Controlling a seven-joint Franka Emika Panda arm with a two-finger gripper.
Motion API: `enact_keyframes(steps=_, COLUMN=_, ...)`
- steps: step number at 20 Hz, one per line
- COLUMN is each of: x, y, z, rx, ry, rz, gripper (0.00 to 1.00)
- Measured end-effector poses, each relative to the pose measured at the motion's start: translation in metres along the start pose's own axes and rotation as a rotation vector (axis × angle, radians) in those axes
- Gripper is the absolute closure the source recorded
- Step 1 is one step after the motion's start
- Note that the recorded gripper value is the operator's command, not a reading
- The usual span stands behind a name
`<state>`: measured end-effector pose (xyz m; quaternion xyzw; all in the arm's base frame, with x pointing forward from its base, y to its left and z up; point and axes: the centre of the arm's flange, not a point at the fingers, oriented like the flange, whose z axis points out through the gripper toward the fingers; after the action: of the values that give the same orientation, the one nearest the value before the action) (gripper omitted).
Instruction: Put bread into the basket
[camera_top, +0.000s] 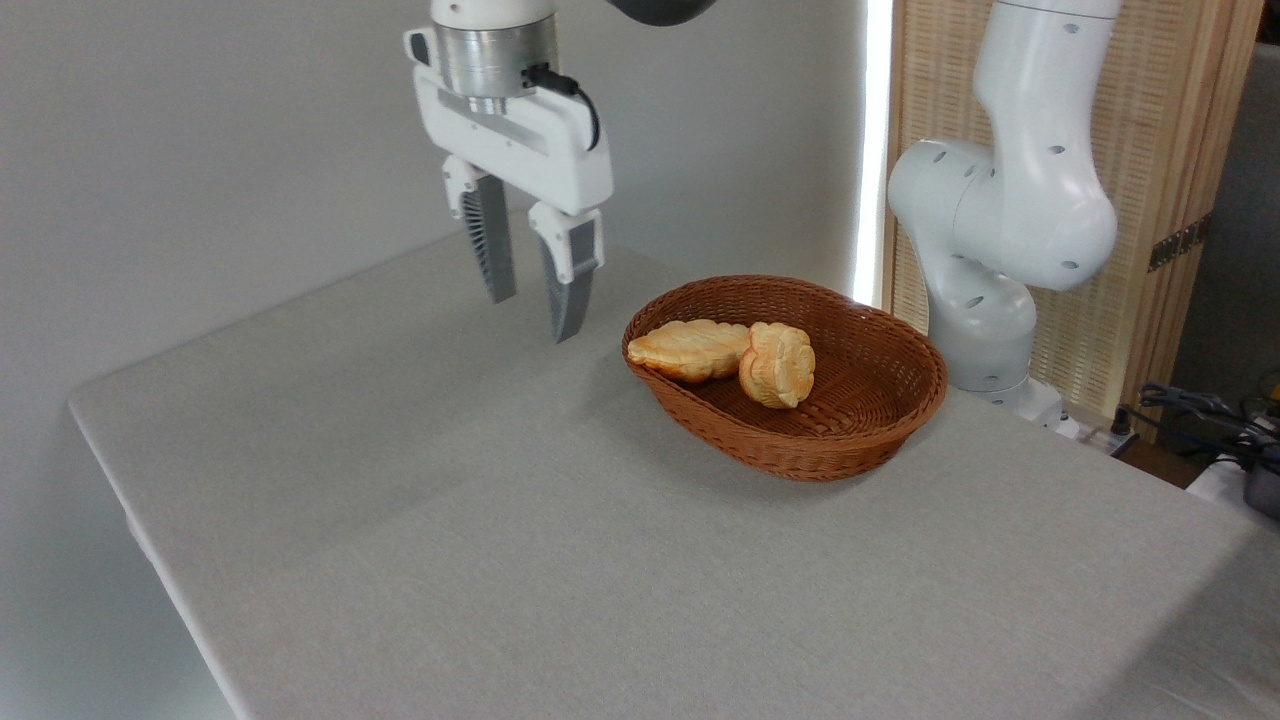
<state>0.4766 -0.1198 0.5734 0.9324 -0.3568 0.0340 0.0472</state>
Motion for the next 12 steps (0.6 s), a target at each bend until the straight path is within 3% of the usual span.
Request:
enact_keyframes(steps=6, x=0.026, y=-0.067, z=-0.008, rx=0.013, ry=0.033, rz=-0.013, gripper=0.0)
enact_keyframes(steps=12, x=0.032, y=-0.077, z=-0.009, rx=0.023, ry=0.034, rz=-0.009, gripper=0.0)
